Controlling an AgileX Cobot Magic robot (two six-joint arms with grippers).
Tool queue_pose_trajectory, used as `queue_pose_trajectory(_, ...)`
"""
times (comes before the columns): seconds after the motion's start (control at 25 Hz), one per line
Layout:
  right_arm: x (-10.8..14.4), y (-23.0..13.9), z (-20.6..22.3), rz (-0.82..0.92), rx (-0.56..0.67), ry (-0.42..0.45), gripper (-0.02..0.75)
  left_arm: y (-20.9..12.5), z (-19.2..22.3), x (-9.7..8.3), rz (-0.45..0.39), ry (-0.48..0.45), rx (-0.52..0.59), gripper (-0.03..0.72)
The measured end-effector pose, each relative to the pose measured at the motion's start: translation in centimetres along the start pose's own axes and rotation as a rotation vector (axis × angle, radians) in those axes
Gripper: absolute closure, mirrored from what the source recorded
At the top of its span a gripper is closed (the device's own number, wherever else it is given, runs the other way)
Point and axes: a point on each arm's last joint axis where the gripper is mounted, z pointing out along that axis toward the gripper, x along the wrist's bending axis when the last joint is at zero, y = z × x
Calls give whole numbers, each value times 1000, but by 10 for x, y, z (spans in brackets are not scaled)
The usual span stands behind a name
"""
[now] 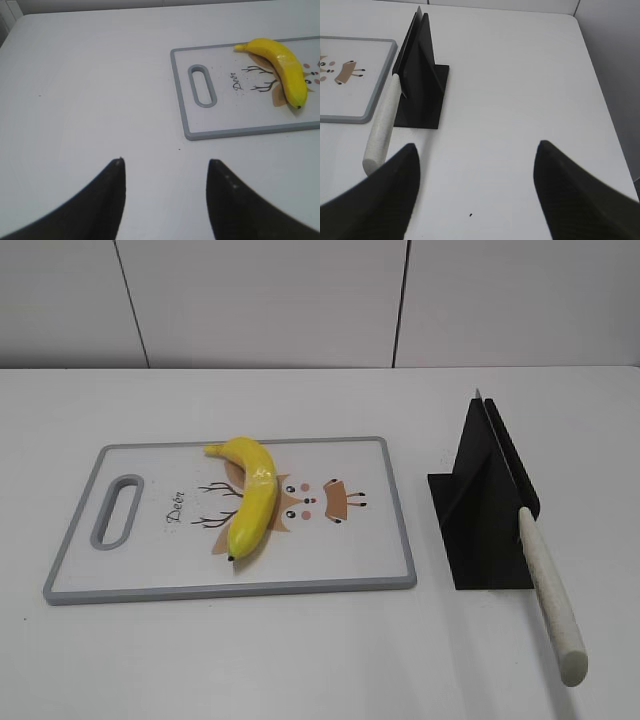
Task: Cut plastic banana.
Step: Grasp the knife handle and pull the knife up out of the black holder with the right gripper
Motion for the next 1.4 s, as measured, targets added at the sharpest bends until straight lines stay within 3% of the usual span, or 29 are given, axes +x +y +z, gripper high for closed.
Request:
queue_pose_trajectory(0.4, 0, 0, 0, 0, 0, 0, 233, 0, 0, 0, 0, 0, 0, 199)
queue_pose_trajectory(1.4, 1, 0, 0, 9, -1, 16, 234, 0, 0, 0, 0, 0, 0, 199)
